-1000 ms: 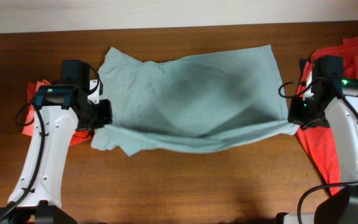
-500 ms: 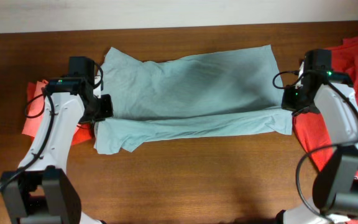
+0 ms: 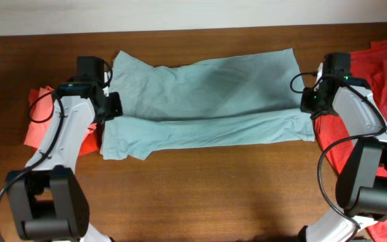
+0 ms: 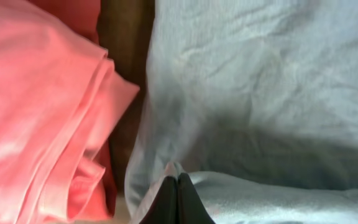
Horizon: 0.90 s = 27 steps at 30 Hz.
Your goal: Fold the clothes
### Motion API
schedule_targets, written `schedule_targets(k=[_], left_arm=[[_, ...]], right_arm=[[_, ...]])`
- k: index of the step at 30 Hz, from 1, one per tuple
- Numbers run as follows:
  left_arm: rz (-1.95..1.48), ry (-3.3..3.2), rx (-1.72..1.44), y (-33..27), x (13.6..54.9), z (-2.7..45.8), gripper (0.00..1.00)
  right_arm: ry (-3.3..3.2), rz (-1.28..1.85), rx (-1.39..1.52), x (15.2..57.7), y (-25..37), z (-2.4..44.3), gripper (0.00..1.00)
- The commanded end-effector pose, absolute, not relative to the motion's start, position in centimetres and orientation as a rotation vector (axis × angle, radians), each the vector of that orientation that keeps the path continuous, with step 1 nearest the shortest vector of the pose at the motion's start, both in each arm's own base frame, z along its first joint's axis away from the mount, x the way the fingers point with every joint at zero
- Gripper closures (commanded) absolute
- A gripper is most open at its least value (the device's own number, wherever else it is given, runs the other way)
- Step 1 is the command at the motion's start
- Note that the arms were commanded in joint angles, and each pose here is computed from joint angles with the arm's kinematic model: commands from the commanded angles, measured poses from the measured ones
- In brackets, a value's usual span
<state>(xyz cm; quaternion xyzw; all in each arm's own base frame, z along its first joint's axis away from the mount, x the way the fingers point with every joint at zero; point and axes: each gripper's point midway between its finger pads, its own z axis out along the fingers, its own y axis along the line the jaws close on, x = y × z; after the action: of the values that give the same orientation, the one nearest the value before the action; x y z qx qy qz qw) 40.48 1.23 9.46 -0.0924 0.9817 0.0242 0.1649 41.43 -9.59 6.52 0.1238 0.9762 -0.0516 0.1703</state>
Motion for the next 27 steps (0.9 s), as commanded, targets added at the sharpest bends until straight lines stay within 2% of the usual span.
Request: schedule_targets(k=[1,14,17,20,21,24,27], left_arm=[[0.094,2.821,-0.294,1.7,40.7,7.8,1.00],[0.089,2.728,-0.297,1.9,43.2,8.0,1.00],[0.089,2.727,-0.297,1.9,43.2,8.0,1.00],[0.089,2.729,-0.297,1.9,43.2,8.0,0.99],[0.089,2.731,-0.297,1.9,43.1,7.9,0.96],[0.091,2.749,-0.298,1.9,42.7,7.8,0.88],[0.098,2.786,-0.299,1.9,41.8,7.5,0.71]], right_arm=[[2.756,-0.145,0.339,42.0,-9.7,6.3,0.96],[2.707,-0.120,0.329,43.9,-9.7,5.4,0.93],[2.702,-0.119,0.328,44.0,-9.7,5.5,0.65],[2.707,-0.120,0.328,43.9,-9.7,5.4,0.56],[2.711,-0.119,0.329,43.8,-9.7,5.4,0.53],[2.727,-0.118,0.330,43.5,-9.6,5.2,0.53],[2.755,-0.102,0.325,42.9,-9.3,5.0,0.53]])
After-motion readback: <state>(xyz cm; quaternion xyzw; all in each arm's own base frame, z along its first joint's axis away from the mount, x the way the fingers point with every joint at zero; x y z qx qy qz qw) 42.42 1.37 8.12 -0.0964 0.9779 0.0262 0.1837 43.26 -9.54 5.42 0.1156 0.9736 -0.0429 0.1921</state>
